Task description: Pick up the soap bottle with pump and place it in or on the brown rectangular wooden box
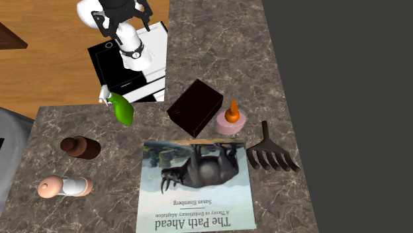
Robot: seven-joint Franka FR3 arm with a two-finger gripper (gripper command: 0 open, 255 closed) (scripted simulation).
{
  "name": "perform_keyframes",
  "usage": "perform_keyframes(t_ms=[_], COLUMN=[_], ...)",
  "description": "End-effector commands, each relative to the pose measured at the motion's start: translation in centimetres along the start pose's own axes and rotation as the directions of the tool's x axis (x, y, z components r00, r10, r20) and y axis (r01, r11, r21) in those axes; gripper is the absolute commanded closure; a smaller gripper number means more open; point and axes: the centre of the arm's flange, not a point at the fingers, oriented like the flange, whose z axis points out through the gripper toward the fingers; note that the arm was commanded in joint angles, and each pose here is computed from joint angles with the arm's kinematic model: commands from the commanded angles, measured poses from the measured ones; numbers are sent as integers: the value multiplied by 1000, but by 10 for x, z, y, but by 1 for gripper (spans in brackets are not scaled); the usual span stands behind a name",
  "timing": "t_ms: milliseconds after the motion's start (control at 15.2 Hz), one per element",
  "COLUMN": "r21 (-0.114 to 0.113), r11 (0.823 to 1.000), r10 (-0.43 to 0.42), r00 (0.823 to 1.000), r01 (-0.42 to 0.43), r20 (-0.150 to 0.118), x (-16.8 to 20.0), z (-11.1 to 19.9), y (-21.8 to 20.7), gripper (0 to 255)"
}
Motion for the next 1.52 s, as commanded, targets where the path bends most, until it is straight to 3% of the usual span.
perform_keyframes(t_ms=[0, 1452], r21=[0, -40], r11=[1000, 999], r10=[0, 12], r00=[1000, 999], r01=[0, -11], r20=[0, 35], x=[0, 246], z=[0, 109], y=[0, -127], gripper=[0, 0])
